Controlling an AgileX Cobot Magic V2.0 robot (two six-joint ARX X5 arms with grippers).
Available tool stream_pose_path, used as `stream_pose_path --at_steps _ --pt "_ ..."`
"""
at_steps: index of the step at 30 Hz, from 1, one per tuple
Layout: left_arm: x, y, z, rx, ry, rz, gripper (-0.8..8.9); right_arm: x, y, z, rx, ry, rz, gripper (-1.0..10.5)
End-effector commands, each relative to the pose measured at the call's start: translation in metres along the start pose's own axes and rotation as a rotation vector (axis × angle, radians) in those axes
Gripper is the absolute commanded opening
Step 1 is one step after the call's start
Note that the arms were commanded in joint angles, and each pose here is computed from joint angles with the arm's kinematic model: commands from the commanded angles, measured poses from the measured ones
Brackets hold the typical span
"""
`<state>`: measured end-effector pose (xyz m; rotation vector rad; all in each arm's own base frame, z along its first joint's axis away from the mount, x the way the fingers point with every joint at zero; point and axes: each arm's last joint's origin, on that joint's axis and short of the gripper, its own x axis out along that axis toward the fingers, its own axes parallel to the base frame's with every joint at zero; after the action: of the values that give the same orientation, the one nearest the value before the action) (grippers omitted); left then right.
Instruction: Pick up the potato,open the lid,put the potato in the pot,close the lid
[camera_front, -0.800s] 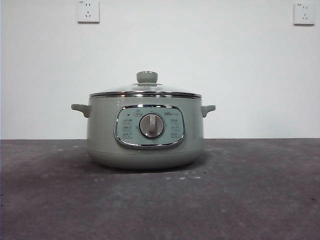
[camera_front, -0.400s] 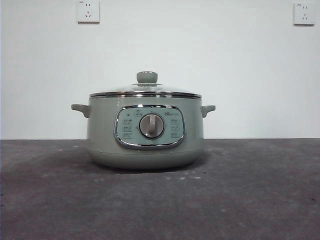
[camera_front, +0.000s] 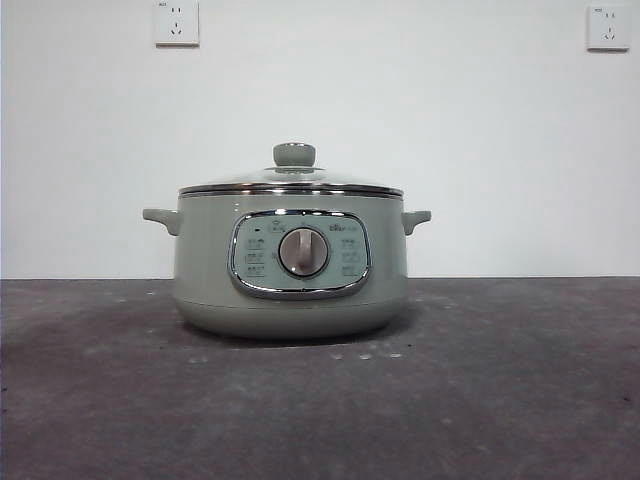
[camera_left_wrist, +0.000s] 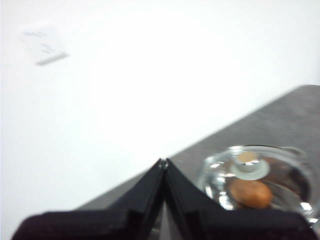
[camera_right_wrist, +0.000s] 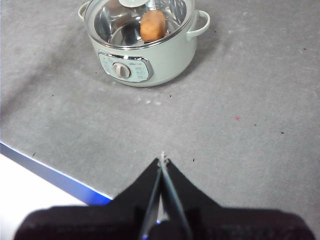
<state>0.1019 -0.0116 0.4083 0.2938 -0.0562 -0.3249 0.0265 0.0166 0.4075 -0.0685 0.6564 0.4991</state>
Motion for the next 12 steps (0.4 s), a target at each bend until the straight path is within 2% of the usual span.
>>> stream_pose_path --at_steps 1,7,12 --pt "0.001 -0.012 -0.045 0.008 0.012 0.013 -0.03 0.002 -0.001 -0.004 0.010 0.030 -0.008 0.0" --pt "0.000 -0.035 -0.124 -0.011 0.023 0.036 -0.03 0.002 -0.001 -0.004 0.010 0.030 -0.007 0.0" --pt "-0.003 -0.047 -0.171 -0.091 0.073 0.097 -0.03 0.002 -0.001 -0.004 0.010 0.030 -0.008 0.0"
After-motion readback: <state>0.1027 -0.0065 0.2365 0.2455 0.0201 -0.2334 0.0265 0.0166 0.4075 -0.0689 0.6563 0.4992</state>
